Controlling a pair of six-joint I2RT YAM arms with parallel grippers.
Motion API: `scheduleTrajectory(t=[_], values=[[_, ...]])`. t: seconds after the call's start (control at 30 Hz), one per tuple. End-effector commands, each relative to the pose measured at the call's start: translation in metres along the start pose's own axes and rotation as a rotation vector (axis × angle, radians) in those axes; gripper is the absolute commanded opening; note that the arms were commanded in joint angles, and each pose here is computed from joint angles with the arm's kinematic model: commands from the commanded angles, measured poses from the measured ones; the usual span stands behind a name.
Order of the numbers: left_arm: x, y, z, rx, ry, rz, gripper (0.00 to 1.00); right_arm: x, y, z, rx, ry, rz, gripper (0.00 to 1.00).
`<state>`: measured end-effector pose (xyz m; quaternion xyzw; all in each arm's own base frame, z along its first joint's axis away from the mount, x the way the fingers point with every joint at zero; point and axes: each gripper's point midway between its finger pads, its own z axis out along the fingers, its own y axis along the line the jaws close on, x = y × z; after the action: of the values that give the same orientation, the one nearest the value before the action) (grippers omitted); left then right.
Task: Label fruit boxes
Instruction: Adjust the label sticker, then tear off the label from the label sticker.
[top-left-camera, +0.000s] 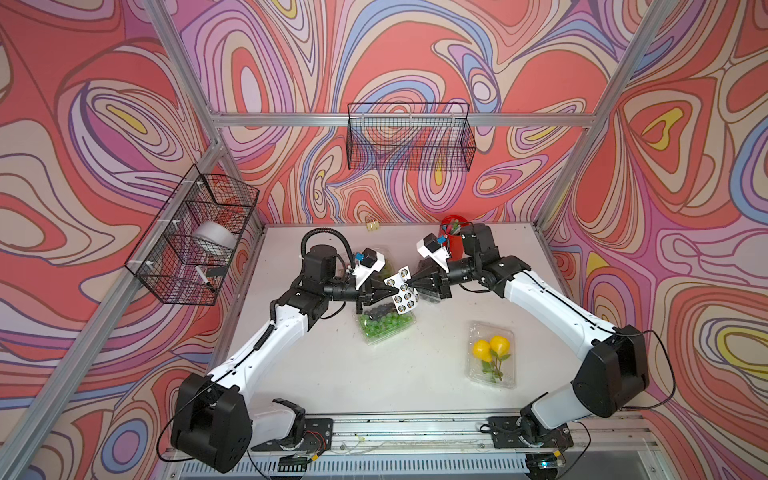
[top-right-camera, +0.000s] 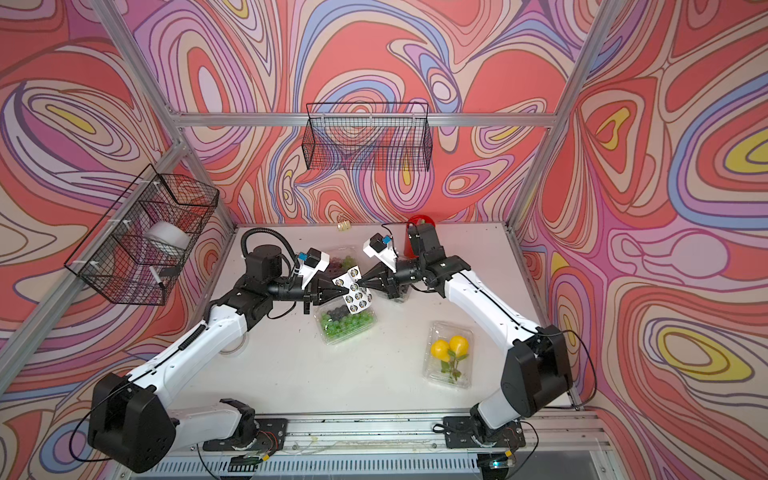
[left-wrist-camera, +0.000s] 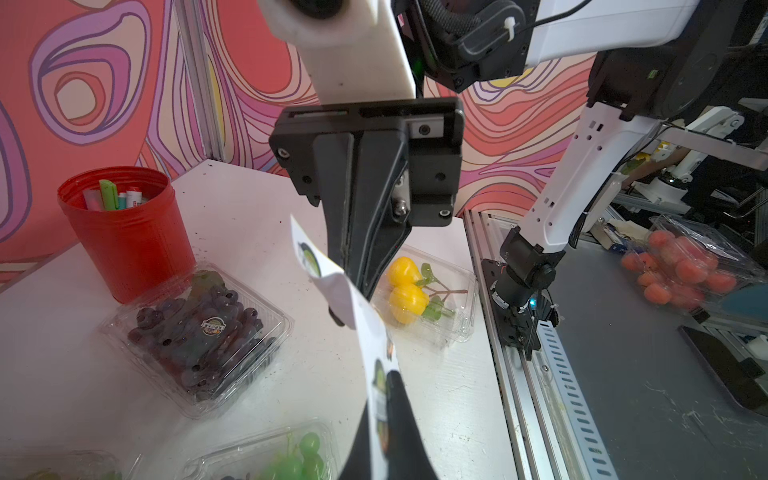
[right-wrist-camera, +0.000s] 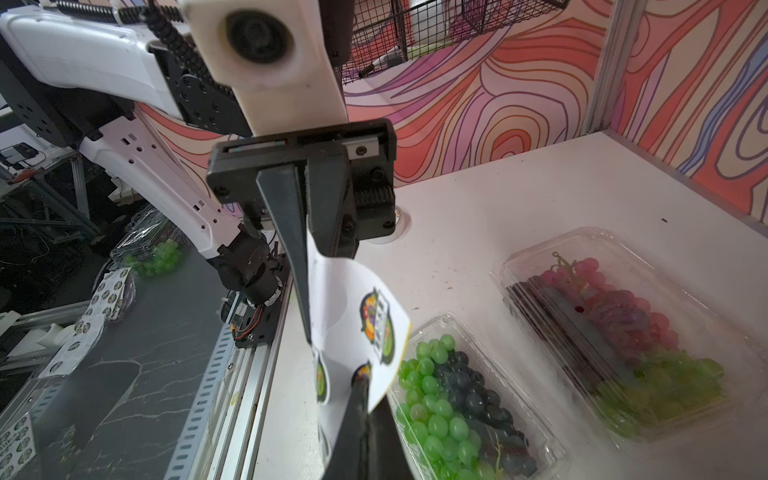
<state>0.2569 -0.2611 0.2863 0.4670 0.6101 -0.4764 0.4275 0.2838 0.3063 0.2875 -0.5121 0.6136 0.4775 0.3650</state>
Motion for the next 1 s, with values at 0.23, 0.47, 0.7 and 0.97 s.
scheduleTrajectory(t=[0.23,0.47,0.7,0.97], values=[[-0.006,0.001,0.001,-0.02,-0.007,0.036,0.0,-0.001,0.007,-0.004,0.044,0.004,-0.024,0.05],[-0.001,0.004,0.0,-0.051,0.007,0.036,0.0,-0.004,0.009,-0.023,0.195,0.028,-0.077,0.22],[-0.001,0.006,0.0,-0.063,0.011,0.038,0.0,-0.015,0.017,-0.051,0.368,0.031,-0.167,0.31],[-0.001,0.004,0.001,-0.051,0.009,0.039,0.0,-0.015,0.031,-0.04,0.298,0.026,-0.249,0.3]])
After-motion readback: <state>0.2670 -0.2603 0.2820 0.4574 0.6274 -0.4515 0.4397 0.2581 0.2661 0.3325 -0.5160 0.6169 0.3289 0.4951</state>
